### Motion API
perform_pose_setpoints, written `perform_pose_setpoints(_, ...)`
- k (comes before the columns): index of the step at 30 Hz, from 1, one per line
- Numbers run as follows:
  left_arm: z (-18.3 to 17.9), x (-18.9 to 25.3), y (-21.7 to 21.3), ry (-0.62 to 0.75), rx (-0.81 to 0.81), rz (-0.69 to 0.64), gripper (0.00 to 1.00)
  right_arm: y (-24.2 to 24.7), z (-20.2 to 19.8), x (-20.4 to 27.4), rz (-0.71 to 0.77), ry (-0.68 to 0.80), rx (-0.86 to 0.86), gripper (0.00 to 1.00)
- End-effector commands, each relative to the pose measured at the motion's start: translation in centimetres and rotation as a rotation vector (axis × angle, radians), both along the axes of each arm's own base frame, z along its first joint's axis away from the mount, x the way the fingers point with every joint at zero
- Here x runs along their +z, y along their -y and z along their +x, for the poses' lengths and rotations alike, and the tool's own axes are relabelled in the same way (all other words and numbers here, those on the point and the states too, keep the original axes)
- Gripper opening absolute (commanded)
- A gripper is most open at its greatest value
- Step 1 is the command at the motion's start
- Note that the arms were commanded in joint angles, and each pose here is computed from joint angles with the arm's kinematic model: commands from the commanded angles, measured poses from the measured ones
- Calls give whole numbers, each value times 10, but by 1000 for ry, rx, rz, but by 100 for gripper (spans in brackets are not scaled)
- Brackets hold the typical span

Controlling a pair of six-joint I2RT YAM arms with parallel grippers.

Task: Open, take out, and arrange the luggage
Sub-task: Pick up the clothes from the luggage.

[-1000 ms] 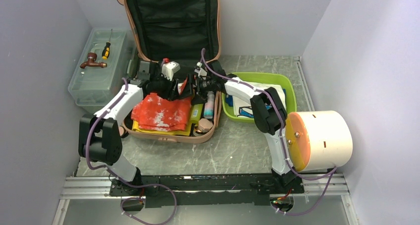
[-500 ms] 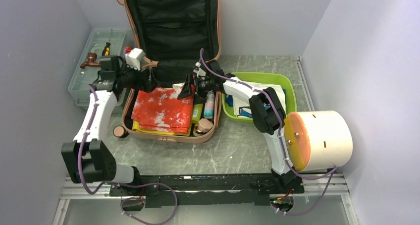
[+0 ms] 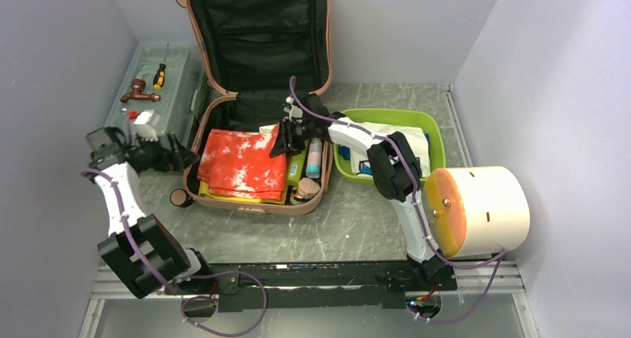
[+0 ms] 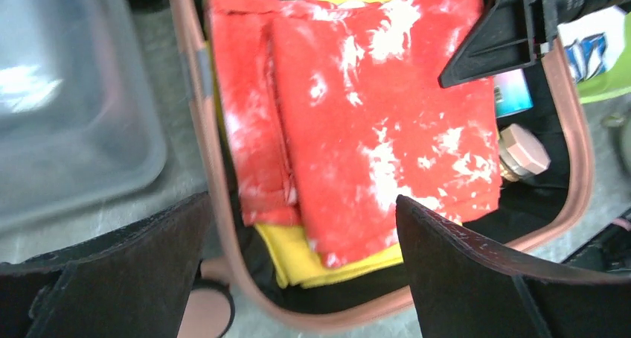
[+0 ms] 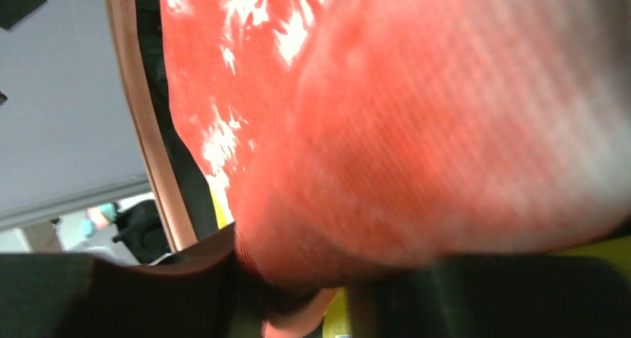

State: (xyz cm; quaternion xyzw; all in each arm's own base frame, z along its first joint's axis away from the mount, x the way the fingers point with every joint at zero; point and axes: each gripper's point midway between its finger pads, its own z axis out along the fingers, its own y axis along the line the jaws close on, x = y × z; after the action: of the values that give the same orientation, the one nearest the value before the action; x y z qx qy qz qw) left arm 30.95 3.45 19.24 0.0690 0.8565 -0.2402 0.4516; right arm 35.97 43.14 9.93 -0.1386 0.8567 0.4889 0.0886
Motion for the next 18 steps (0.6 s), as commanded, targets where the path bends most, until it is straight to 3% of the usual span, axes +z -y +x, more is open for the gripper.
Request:
perform_pose_setpoints(1,-32,23,-11,83,-61,-169,100,-16,-15,9,49,26,72,17)
perform_pose_setpoints(2,-38,24,-16,91,-53,-193,99,-15,-17,14,53,34,79,3)
perform_pose_setpoints(3,-44,24,-18,93,-49,-218,99,-14,-18,21,57,53,86,0)
perform_pose_setpoints(11,-78,35,-27,158,-20,-276,100,13,-15,91,2,313,132,0)
perform_pose_setpoints(15,-80,40,-24,197,-15,-255,99,50,-12,124,-7,415,130,0)
perform_pose_setpoints(18,-84,44,-18,222,-22,-210,99,89,-9,129,-103,456,153,0)
